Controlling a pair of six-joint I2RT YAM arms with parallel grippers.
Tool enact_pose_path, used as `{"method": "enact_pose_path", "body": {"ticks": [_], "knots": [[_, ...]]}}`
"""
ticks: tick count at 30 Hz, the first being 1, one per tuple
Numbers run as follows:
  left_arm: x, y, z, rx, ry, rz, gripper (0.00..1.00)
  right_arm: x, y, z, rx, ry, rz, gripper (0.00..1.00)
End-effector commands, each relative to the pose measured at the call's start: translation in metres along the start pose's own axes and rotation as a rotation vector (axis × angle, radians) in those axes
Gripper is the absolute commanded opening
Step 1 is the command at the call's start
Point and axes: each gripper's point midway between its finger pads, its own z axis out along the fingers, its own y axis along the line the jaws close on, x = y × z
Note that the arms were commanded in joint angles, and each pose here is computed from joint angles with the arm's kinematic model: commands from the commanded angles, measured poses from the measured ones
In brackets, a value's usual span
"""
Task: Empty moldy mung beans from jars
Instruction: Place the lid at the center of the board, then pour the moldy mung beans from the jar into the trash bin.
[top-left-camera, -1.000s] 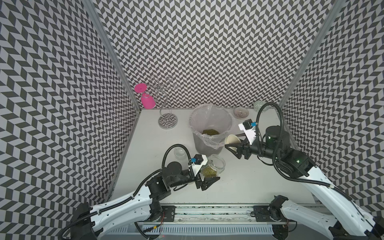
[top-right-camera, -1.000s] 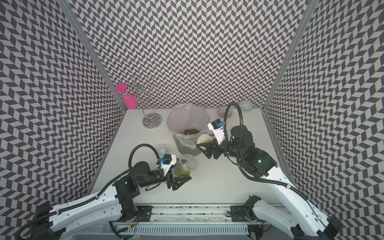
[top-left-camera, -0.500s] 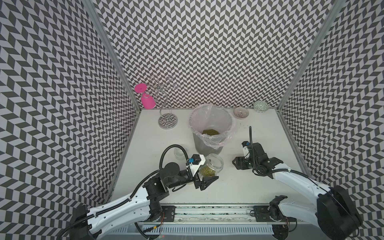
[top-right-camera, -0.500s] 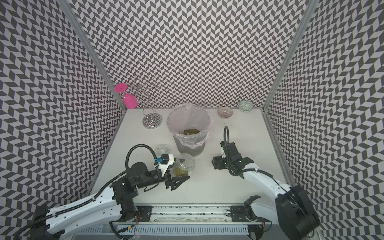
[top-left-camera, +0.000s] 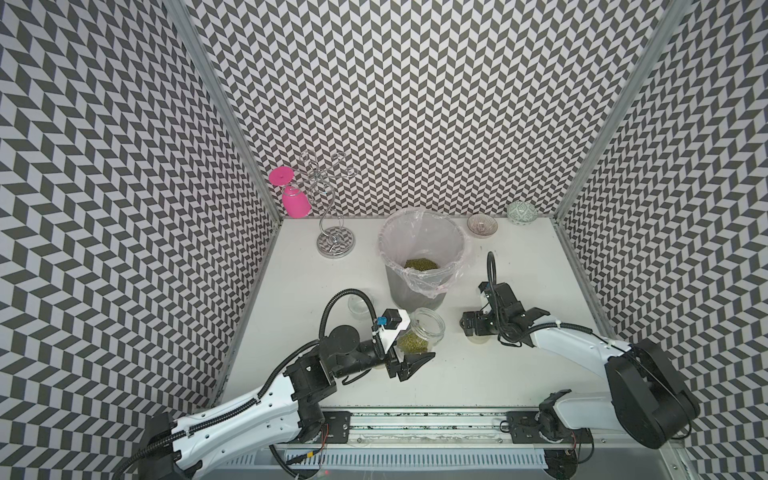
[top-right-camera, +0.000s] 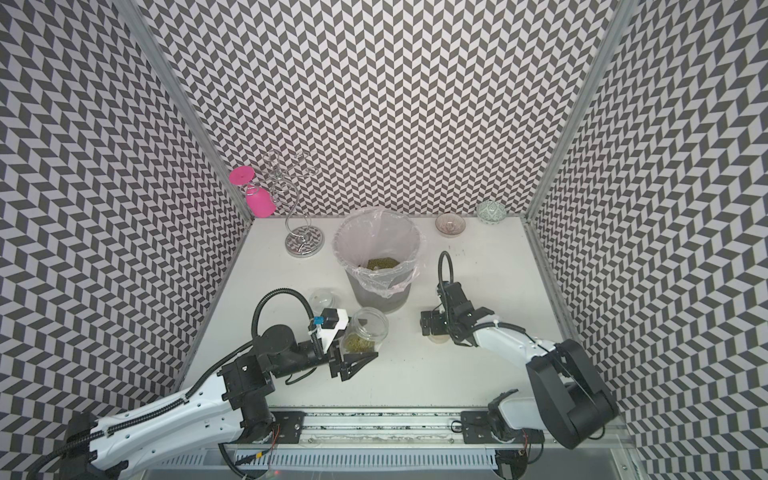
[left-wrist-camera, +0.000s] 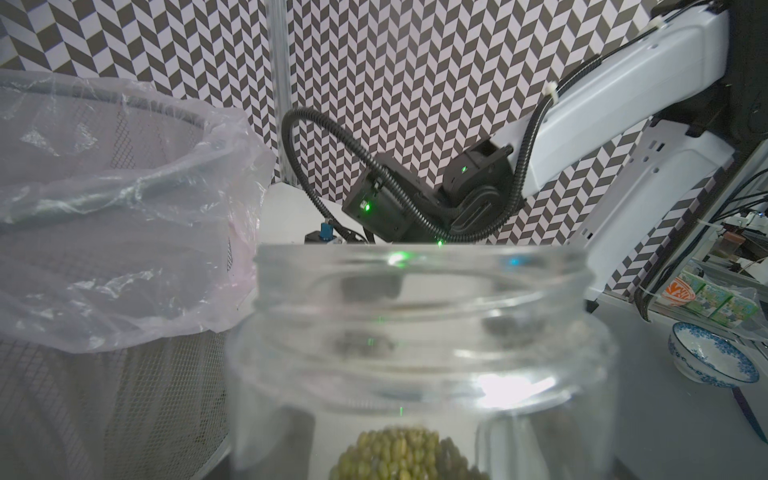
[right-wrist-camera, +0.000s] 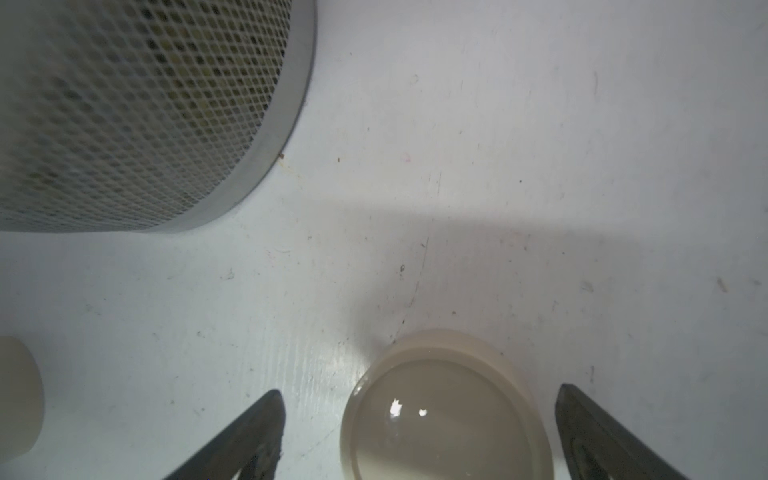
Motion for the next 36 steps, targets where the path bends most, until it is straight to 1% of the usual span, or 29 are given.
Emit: {"method": "enact_pose_path", "body": {"ticks": [1, 3, 6, 8, 12, 15, 18, 21, 26, 27, 32, 36], "knots": [[-0.044, 0.0, -0.003, -0.023, -0.085, 0.022, 0.22, -0.047, 0.026, -0.056, -0.072, -0.152, -0.076, 0.99], [-0.049, 0.005, -0.001, -0.051, -0.064, 0.025, 0.22, -0.072, 0.053, -0.098, -0.187, -0.245, -0.156, 0.99], [-0.066, 0.015, 0.0, -0.103, -0.053, 0.04, 0.21, -0.101, 0.087, -0.158, -0.327, -0.382, -0.241, 0.99], [-0.084, 0.021, -0.001, -0.127, -0.062, 0.054, 0.21, -0.12, 0.102, -0.192, -0.364, -0.428, -0.281, 0.99], [-0.116, 0.039, -0.001, -0.181, -0.064, 0.092, 0.21, -0.145, 0.131, -0.224, -0.454, -0.433, -0.38, 0.96], [-0.132, 0.058, 0.002, -0.222, -0.037, 0.118, 0.21, -0.165, 0.154, -0.247, -0.536, -0.483, -0.454, 0.96], [-0.145, 0.081, 0.005, -0.248, -0.012, 0.139, 0.22, -0.18, 0.176, -0.258, -0.63, -0.502, -0.526, 0.93], [-0.155, 0.108, 0.008, -0.276, 0.019, 0.162, 0.22, -0.192, 0.192, -0.256, -0.697, -0.498, -0.572, 0.9], [-0.159, 0.147, 0.015, -0.302, 0.091, 0.213, 0.23, -0.213, 0.206, -0.25, -0.741, -0.529, -0.627, 0.81], [-0.159, 0.155, 0.017, -0.303, 0.109, 0.223, 0.23, -0.216, 0.208, -0.249, -0.747, -0.534, -0.64, 0.8], [-0.158, 0.181, 0.023, -0.28, 0.164, 0.256, 0.23, -0.224, 0.218, -0.24, -0.799, -0.526, -0.691, 0.8], [-0.16, 0.185, 0.031, -0.234, 0.187, 0.286, 0.24, -0.228, 0.221, -0.229, -0.819, -0.511, -0.717, 0.8]]}}
